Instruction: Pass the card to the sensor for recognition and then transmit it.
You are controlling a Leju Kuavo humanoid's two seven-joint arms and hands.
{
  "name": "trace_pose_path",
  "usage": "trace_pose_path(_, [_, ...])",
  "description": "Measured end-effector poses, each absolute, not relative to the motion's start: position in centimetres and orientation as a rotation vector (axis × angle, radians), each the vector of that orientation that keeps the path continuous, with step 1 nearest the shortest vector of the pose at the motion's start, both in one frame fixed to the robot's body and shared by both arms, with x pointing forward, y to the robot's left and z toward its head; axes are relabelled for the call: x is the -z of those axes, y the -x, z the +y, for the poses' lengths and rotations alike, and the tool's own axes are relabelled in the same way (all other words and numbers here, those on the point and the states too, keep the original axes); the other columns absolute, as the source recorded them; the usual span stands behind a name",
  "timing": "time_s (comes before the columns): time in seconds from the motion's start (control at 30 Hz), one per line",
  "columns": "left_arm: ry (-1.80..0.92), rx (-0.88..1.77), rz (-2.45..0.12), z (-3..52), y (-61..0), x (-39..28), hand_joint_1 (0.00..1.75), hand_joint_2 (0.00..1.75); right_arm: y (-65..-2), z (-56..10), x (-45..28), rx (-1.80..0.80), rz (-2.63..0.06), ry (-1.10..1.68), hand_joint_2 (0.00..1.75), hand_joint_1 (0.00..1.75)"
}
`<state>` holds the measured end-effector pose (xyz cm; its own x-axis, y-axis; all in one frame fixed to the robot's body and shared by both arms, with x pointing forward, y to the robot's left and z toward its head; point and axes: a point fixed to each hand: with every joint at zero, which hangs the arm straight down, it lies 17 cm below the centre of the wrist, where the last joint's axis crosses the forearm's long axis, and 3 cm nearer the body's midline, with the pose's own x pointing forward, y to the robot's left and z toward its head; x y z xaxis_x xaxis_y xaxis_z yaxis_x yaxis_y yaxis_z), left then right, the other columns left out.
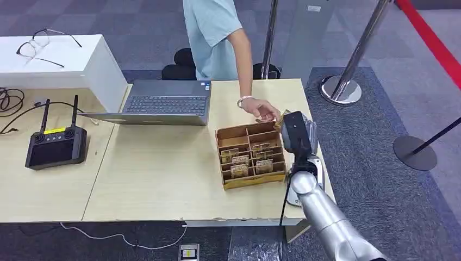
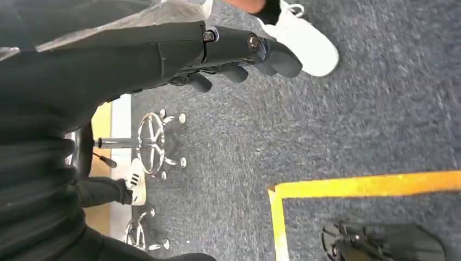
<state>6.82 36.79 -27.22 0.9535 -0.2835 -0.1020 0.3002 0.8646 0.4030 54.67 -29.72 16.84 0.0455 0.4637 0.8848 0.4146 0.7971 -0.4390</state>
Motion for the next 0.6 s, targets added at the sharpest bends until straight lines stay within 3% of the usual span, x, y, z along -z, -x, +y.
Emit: trace_pose_path(0.6, [-0.397,0.334,-0.023,34.7,-7.7,27.5,0.0,1.75,-54.4,-35.2,-22.7,-0.028,-1.578,0.888,1.75,1.75])
